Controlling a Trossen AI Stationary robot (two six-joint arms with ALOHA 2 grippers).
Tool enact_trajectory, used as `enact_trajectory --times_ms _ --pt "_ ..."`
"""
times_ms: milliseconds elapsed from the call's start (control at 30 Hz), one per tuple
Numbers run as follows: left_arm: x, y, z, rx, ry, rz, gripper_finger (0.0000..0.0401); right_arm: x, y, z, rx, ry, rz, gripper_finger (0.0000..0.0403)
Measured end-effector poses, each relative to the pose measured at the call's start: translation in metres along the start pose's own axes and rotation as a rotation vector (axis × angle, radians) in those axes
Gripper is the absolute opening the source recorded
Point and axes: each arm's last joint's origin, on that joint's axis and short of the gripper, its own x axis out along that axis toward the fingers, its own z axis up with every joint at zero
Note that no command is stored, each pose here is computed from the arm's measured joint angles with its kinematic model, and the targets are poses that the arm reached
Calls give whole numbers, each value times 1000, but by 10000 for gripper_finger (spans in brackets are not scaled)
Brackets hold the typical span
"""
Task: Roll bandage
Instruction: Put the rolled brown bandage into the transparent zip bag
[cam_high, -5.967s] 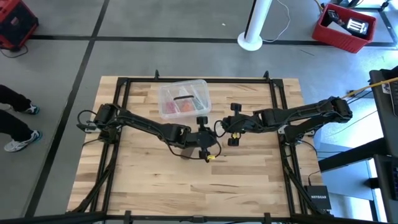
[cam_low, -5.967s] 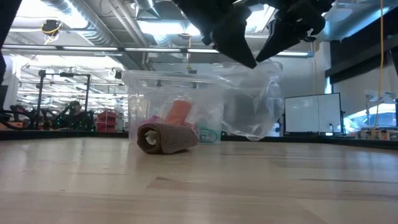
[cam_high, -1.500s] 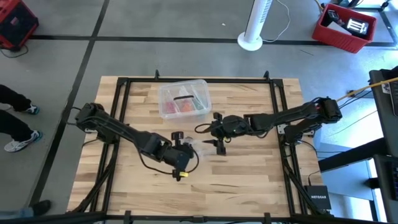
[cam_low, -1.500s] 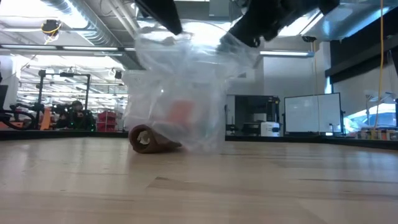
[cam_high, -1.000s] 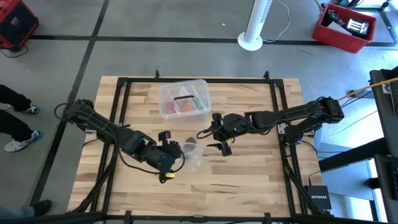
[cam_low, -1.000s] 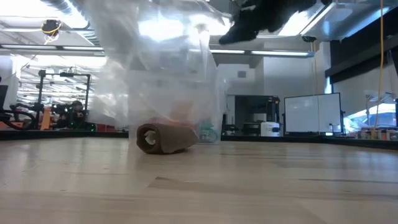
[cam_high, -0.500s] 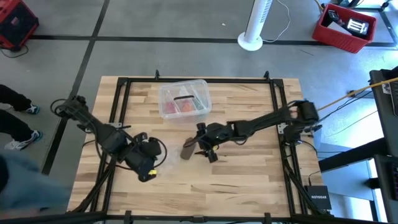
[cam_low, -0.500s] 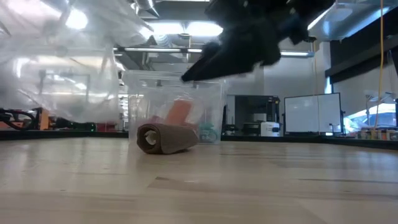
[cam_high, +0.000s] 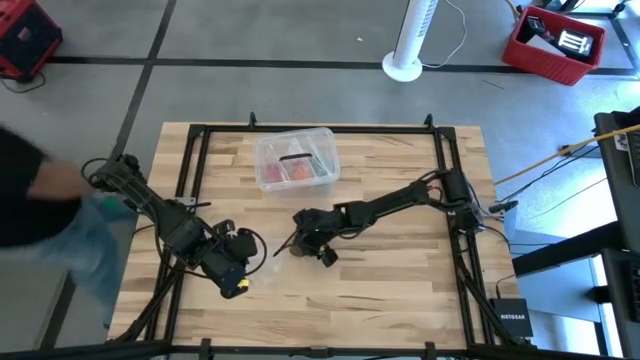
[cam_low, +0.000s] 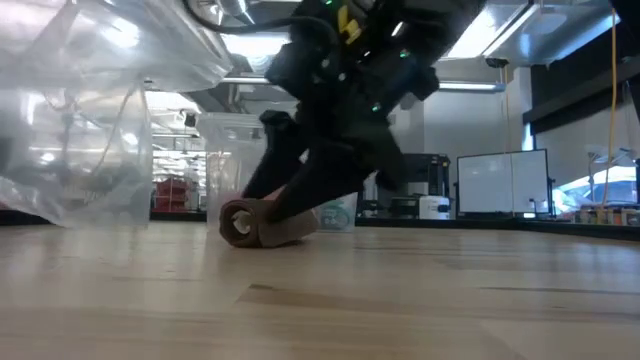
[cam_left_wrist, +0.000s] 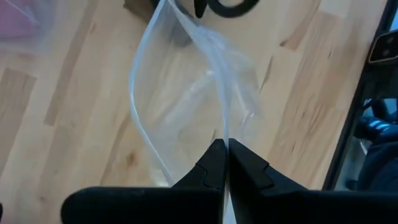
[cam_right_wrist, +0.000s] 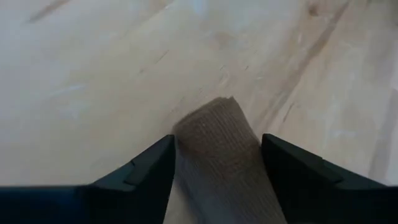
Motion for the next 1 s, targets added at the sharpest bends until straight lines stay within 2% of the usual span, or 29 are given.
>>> enact_trajectory --times_ms 200,400,533,733,1000 --pt "0 -2 1 0 -13 -17 1 20 -3 -1 -40 9 10 216" --pt "0 -2 1 -4 -14 -19 1 24 -2 -4 -39 42 8 198" --pt "0 -2 1 0 -15 -19 1 21 -1 -5 -1 83 4 154" --pt "0 -2 2 9 -18 -18 1 1 -1 1 51 100 45 51" --pt "0 -2 2 62 -29 -10 1 -47 -5 21 86 109 57 49"
